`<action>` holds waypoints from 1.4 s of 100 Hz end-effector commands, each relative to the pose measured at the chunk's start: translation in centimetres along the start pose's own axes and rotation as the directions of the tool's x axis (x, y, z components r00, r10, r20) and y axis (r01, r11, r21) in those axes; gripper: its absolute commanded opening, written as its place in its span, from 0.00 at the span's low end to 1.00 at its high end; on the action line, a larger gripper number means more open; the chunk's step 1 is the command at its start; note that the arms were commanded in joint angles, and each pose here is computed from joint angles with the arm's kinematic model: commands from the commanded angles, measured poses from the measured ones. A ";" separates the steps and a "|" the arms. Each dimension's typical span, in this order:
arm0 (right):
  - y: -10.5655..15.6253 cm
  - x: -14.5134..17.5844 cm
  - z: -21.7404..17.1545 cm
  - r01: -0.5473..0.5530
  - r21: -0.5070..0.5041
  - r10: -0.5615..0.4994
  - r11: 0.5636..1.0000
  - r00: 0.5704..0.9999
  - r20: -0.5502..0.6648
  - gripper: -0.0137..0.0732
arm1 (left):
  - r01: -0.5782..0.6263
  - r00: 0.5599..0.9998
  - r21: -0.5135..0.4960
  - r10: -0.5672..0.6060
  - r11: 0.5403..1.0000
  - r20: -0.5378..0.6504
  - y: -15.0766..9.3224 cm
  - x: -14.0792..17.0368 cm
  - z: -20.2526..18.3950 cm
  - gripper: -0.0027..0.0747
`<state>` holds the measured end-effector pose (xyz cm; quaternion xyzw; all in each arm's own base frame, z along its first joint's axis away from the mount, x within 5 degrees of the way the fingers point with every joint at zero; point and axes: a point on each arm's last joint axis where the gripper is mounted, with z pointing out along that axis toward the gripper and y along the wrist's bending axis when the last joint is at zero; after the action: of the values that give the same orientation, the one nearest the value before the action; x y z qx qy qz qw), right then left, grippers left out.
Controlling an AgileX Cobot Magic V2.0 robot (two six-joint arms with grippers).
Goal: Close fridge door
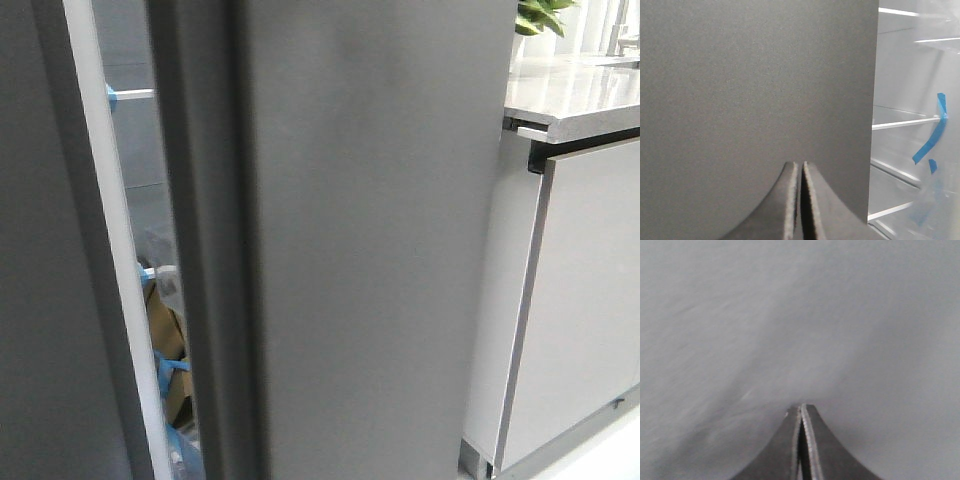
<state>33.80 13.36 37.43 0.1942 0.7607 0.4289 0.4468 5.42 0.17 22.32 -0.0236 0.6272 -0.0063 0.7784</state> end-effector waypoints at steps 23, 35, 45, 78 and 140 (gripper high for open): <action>2.5 -1.6 2.6 0.047 -0.066 -0.042 0.997 0.997 0.070 0.10 | 0.009 0.999 0.002 -0.009 1.000 0.049 0.0 0.5 -0.1 0.01; 2.7 -1.7 4.7 0.050 -0.076 -0.045 0.996 0.997 0.066 0.10 | 0.009 0.999 0.002 -0.009 1.000 0.049 0.0 0.5 -0.1 0.01; 2.8 -1.9 6.4 0.051 -0.083 -0.046 0.995 0.997 0.066 0.10 | 0.009 0.999 0.002 -0.009 1.000 0.049 0.0 0.5 -0.1 0.01; 3.0 -1.7 12.0 0.065 -0.135 -0.064 0.989 0.998 0.006 0.10 | 0.009 0.999 0.002 -0.009 1.000 0.049 0.0 0.5 -0.1 0.01; 4.2 -2.5 9.0 0.246 -0.107 -0.242 0.963 0.969 0.053 0.10 | 0.009 0.999 0.002 -0.009 1.000 0.049 0.0 0.5 -0.1 0.01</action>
<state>44.93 20.43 34.38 0.0828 0.7899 0.4066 0.4516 5.42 0.17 22.32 -0.0236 0.6272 -0.0063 0.7784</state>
